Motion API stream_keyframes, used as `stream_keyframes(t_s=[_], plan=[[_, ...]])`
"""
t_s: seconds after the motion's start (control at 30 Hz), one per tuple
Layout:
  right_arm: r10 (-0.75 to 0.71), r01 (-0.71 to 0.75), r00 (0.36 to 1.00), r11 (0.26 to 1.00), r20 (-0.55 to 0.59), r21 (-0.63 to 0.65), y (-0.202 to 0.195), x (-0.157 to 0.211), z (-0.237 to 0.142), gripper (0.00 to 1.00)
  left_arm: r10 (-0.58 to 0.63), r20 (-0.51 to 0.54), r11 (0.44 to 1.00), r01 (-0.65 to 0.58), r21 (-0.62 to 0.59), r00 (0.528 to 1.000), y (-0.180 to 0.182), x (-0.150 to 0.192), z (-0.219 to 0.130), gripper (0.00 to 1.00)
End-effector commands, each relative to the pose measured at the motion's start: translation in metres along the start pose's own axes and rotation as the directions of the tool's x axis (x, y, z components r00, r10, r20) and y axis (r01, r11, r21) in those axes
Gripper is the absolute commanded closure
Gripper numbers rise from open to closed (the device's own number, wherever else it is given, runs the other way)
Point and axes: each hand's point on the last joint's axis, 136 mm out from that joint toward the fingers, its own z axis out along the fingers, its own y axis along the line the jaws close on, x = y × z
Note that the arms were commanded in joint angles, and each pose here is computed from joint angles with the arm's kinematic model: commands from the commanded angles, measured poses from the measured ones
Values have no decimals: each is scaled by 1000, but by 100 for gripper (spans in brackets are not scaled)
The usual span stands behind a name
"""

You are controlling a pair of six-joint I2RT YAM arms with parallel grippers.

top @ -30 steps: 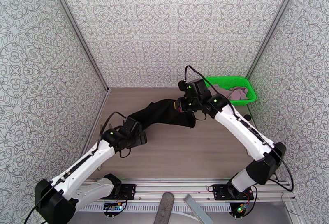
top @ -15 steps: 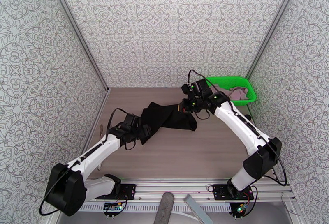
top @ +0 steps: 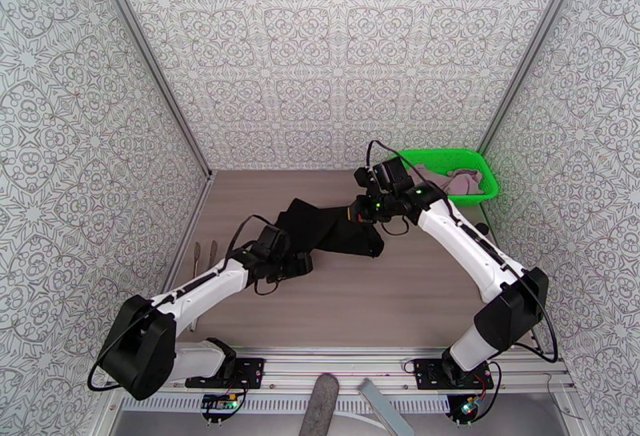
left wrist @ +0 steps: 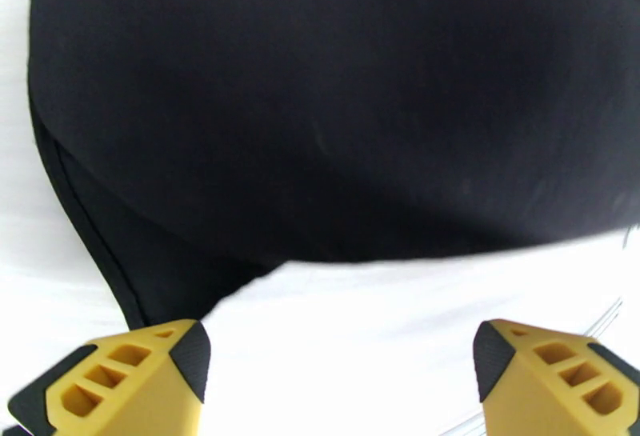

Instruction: Fold and stack the mixed laundry pile

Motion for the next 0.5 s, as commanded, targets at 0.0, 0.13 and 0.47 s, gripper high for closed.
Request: stream_keyframes(t_s=[0.0,0.13,0.47], plan=[[-9,10,999,1000,39,-28,5,-5,-13,100,53,9,987,-51,-151,999,23,3,9,10],[-10,11,999,1000,49,-27,5,-5,-16,100,108,62,958,-87,-274,992,32,-10,13,19],[-4,6,997,1000,78,-21,1,-5,-32,100,220,175,852,-101,-514,960,44,-55,-4,100]])
